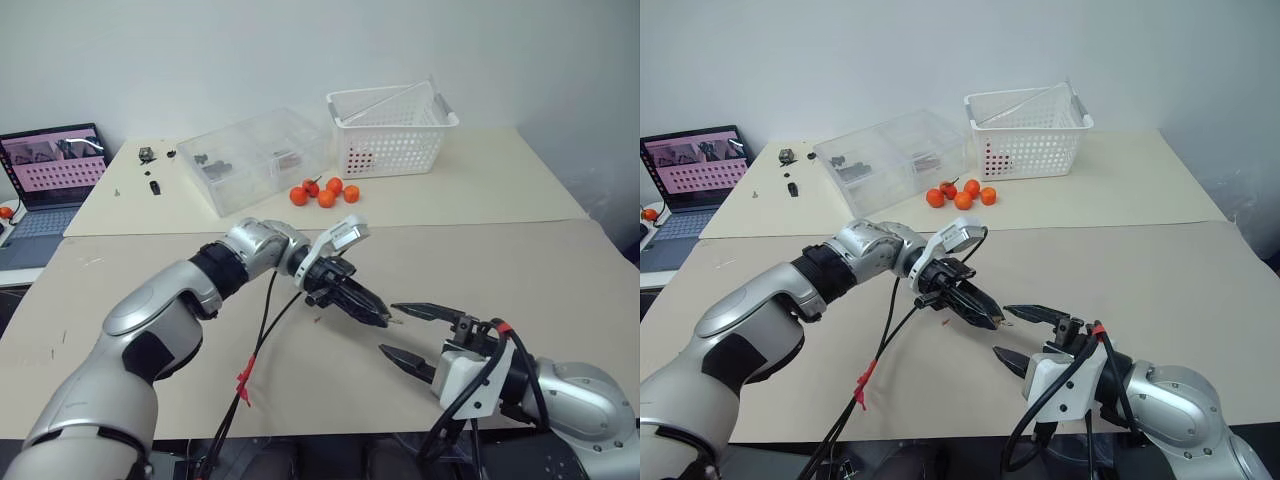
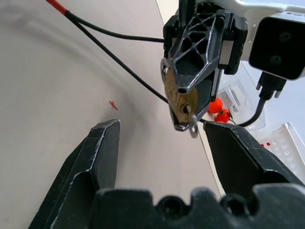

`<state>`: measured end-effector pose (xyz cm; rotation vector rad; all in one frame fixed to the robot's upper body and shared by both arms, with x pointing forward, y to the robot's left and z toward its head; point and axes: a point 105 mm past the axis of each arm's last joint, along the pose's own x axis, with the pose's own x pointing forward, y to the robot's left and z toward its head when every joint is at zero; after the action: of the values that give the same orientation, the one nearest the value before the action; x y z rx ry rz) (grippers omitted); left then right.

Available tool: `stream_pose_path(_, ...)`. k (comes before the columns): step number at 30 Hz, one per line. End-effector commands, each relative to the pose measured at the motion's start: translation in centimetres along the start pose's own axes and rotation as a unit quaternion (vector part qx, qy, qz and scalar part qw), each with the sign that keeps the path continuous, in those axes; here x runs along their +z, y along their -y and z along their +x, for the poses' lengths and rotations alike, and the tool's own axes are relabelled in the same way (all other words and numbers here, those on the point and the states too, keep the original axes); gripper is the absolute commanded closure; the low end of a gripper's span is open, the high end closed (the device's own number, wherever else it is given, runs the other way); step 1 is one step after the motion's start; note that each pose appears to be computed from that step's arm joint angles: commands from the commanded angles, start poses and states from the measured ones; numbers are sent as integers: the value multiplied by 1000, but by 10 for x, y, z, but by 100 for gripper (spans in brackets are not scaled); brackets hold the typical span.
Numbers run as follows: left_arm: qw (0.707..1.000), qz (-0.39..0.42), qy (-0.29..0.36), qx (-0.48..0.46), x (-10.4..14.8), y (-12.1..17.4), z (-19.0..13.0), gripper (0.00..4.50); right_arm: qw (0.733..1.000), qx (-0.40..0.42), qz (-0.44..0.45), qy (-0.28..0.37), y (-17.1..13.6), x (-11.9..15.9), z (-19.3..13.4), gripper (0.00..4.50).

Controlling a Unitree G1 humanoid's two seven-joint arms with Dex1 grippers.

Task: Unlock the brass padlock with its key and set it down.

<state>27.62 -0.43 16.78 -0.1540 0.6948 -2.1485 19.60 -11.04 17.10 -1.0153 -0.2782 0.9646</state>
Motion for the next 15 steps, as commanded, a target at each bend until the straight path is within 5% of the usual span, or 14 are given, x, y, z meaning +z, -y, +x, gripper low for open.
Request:
stream_pose_path(1, 1000, 15, 0, -18, 8, 8, 3, 367, 999, -12, -18, 29, 9, 17, -1, 112)
stream_pose_path(11, 999, 1, -5, -33, 3, 11, 7, 367, 999, 1, -17, 36, 5, 20, -1, 112)
stream_pose_path(15, 999, -4, -14, -34, -1, 11, 7, 367, 999, 9, -12, 37, -1, 22, -3, 218)
